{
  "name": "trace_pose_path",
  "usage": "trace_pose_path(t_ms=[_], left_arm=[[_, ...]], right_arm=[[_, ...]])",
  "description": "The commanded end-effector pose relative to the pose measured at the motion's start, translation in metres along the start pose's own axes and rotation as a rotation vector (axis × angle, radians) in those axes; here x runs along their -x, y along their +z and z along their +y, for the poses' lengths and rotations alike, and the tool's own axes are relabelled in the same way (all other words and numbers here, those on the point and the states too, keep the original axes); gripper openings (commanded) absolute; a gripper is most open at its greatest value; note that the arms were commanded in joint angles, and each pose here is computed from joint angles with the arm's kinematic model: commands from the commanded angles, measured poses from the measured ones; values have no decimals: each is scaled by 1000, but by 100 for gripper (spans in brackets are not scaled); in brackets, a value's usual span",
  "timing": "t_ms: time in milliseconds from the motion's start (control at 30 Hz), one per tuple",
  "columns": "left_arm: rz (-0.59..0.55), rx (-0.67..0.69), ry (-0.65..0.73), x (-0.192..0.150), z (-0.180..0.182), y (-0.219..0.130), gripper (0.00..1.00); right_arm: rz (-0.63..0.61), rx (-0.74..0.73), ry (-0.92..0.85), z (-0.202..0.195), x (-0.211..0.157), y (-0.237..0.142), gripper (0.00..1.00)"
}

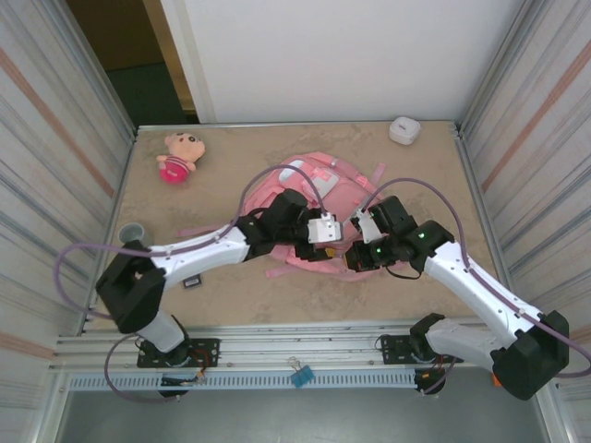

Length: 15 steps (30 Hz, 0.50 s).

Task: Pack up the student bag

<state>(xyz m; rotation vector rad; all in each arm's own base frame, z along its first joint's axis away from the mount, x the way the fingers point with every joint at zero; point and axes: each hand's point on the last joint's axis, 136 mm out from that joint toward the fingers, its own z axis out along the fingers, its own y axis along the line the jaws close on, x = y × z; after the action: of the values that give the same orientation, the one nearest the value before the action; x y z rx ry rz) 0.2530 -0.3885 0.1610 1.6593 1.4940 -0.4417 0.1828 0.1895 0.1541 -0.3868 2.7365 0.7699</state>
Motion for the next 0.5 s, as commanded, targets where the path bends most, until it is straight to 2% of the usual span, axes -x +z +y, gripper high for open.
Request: trace_pose_path(t_ms=[0, 33, 100, 233, 300, 467], left_arm=[[-11, -4, 73, 7, 6, 11, 63], [6, 2, 73, 2, 7, 14, 54], [30, 4, 72, -7, 8, 18, 30], [31, -39, 14, -15, 4, 5, 7], [33, -49, 11, -22, 0, -6, 1], [61, -84, 21, -42, -13, -28, 0]], right_arm=[[-41, 55, -38, 12, 7, -11, 0], [-42, 52, -35, 10, 7, -12, 0], [-49, 44, -17, 5, 6, -14, 0], [-70, -1, 46, -15, 6, -18, 0], [-109, -19, 63, -22, 8, -27, 0], [-134, -45, 119, -41, 9, -31, 0]])
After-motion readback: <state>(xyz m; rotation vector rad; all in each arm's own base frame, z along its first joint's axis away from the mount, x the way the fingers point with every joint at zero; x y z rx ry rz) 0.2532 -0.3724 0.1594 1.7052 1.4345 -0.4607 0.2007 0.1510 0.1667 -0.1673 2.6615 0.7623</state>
